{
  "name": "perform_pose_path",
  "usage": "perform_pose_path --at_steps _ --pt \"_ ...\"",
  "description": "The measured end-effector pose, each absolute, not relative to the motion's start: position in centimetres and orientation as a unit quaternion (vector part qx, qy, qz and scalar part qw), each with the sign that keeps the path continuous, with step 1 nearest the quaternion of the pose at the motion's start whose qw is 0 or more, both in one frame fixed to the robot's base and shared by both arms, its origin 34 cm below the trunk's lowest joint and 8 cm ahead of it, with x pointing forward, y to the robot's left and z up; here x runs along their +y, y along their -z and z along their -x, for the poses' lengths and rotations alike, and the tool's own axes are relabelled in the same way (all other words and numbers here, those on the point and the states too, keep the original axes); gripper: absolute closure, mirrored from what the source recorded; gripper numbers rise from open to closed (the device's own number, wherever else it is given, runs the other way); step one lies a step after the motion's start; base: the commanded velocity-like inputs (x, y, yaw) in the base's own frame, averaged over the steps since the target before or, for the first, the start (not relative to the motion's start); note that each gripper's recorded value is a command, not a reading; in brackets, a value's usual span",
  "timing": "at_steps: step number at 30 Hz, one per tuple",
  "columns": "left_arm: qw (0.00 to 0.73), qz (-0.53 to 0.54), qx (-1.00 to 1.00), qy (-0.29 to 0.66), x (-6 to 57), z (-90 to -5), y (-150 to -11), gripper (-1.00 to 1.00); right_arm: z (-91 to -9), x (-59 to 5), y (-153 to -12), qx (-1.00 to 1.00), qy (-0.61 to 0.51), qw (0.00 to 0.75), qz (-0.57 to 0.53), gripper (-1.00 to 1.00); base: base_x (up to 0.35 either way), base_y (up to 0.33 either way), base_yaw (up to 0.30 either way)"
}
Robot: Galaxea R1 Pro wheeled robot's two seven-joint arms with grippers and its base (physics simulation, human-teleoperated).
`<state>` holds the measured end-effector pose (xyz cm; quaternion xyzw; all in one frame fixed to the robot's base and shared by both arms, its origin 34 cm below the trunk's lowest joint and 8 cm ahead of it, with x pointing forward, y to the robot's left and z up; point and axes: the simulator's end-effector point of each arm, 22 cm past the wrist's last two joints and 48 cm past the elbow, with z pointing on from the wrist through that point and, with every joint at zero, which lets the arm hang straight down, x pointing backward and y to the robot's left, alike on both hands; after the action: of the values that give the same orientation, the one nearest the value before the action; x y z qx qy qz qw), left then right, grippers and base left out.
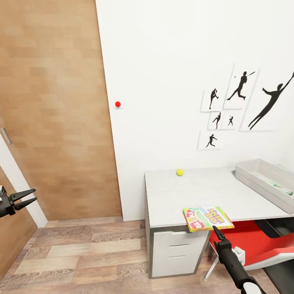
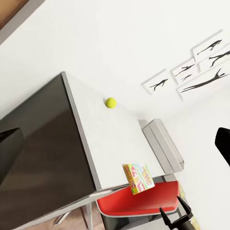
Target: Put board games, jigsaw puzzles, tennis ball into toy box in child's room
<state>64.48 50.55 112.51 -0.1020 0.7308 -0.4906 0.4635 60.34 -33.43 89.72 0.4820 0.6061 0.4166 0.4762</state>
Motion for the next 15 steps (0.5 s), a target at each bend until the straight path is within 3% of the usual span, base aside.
perform_pose_path --at_steps 15 --pt "0.463 0.102 0.730 0.492 50.5 -65.0 -111.4 -1.00 -61.0 -33.4 -89.4 0.598 -0.427 0.485 -0.474 -1.00 0.000 0.000 0.000"
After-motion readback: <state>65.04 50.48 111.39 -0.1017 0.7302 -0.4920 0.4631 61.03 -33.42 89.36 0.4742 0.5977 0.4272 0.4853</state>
